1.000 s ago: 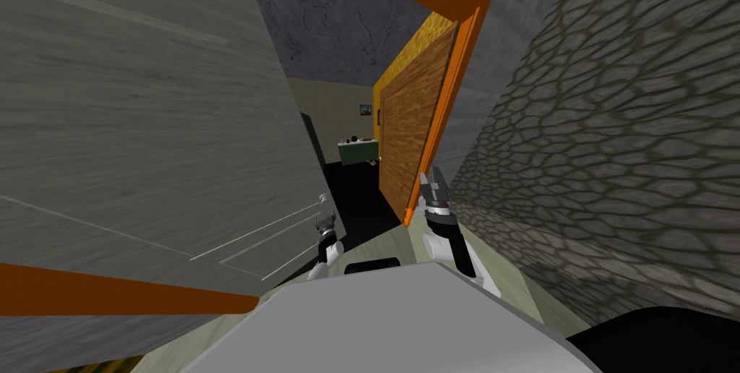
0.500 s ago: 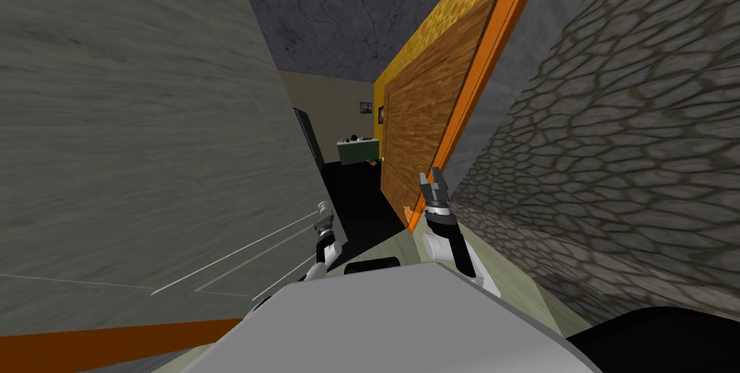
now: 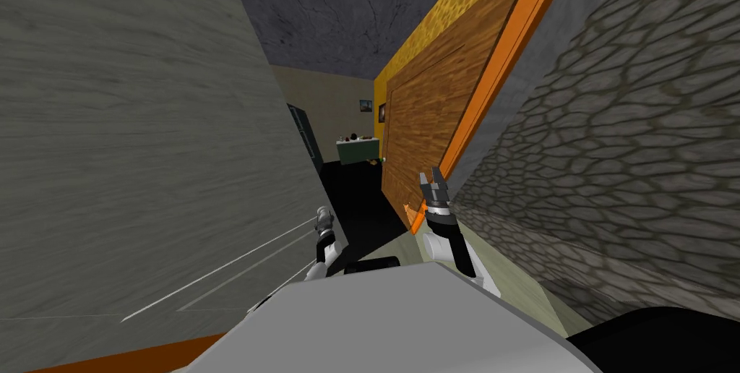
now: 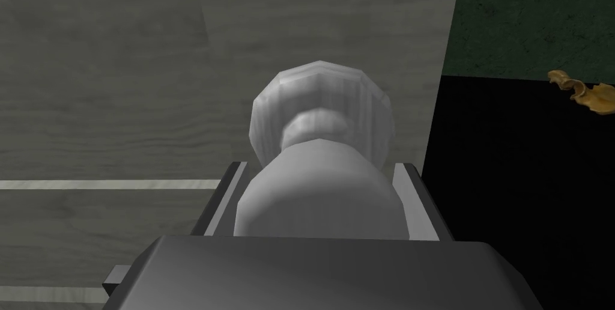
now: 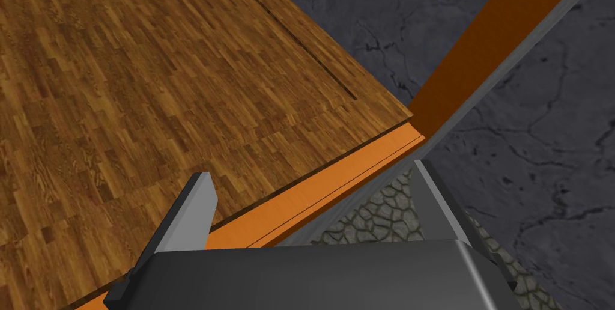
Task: Push the door open
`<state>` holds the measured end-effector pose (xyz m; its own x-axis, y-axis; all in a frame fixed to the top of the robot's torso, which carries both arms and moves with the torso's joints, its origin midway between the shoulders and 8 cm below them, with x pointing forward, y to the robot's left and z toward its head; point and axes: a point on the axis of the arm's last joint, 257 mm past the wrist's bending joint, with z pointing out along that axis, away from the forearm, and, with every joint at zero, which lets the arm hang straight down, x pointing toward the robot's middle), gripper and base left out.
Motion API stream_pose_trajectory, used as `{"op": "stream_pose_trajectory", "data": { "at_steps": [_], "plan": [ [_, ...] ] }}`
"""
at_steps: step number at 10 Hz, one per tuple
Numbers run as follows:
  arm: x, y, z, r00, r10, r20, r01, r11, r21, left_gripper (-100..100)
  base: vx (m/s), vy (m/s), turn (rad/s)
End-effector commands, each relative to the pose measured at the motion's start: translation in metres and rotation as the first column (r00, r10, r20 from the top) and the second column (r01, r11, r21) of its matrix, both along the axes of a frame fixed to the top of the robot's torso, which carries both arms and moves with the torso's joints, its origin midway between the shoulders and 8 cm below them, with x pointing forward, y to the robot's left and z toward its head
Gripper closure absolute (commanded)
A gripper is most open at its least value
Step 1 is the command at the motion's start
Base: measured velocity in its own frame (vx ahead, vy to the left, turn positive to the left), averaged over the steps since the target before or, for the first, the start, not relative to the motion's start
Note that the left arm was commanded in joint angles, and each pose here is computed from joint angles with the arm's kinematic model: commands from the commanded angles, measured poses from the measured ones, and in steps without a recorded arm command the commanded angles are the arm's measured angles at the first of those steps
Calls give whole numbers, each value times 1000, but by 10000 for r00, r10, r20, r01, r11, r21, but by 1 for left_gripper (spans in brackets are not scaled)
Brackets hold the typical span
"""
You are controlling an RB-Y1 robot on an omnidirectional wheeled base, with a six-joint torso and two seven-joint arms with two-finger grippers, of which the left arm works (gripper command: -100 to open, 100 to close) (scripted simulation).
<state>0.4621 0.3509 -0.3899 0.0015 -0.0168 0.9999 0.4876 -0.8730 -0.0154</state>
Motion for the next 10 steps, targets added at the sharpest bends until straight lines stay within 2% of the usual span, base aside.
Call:
{"op": "stream_pose_trajectory", "data": {
  "at_steps": [1, 4, 8, 9, 10],
  "plan": [
    [-1, 0, -1, 10000, 18, -17, -18, 10000, 2, 100, -23, -15, 4],
    [-1, 0, -1, 10000, 18, -17, -18, 10000, 2, 100, -8, -4, 0],
    [-5, 12, -3, 9998, 165, -88, -165, 9999, 50, 100, 158, 7, 66],
    [-8, 13, -7, 9996, 177, -223, -175, 9998, 67, 100, 63, 24, -13],
    [-5, 12, -3, 9998, 165, -88, -165, 9999, 50, 100, 11, 10, -5]
  ]
}}
